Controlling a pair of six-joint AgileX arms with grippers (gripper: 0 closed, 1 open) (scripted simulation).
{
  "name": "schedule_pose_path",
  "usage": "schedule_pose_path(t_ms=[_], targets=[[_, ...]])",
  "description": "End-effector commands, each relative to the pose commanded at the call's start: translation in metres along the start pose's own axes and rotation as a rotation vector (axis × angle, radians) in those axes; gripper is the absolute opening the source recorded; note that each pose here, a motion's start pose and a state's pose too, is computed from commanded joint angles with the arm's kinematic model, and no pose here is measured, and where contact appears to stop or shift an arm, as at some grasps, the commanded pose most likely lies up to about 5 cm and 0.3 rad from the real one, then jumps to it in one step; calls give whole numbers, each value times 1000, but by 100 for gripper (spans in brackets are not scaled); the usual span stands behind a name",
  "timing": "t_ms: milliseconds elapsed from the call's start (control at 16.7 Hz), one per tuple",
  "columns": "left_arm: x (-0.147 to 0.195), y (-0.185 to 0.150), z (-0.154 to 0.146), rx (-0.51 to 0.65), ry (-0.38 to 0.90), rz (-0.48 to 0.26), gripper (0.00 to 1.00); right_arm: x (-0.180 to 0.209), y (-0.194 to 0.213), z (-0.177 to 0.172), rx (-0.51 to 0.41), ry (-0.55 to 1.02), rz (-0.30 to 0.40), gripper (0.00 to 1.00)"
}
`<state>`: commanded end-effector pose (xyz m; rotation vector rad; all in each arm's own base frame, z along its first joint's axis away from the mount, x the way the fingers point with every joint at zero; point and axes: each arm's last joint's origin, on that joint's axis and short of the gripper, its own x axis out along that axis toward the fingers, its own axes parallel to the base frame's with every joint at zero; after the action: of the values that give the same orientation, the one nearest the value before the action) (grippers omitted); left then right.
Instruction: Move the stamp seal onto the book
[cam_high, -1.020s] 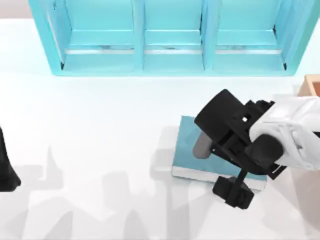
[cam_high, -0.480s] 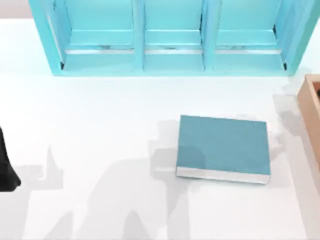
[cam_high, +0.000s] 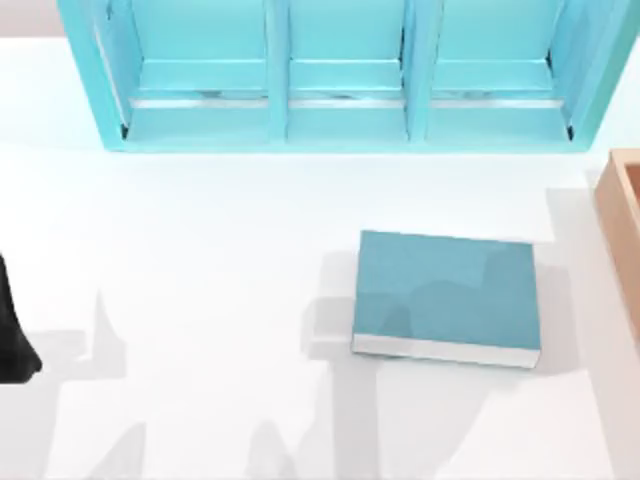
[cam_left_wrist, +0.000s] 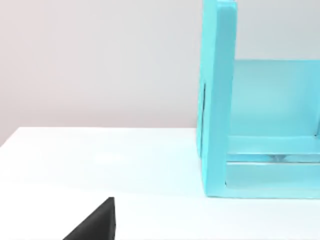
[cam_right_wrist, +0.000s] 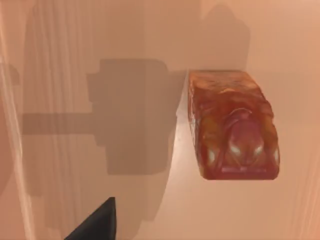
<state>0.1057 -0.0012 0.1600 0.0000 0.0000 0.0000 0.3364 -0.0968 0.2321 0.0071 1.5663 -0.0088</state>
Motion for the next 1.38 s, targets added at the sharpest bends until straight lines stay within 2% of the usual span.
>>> schedule_pose_path(t_ms=[360,960,1320,1380], targets=[[0,0,0,0,0,0,100,3,1,-1,-2,-2,-2,100],[0,0,0,0,0,0,100,90,0,0,-1,0,-1,100],[0,0,0,0,0,0,100,100,0,0,0,0,0,100],[0,0,0,0,0,0,100,100,0,0,0,0,0,92]])
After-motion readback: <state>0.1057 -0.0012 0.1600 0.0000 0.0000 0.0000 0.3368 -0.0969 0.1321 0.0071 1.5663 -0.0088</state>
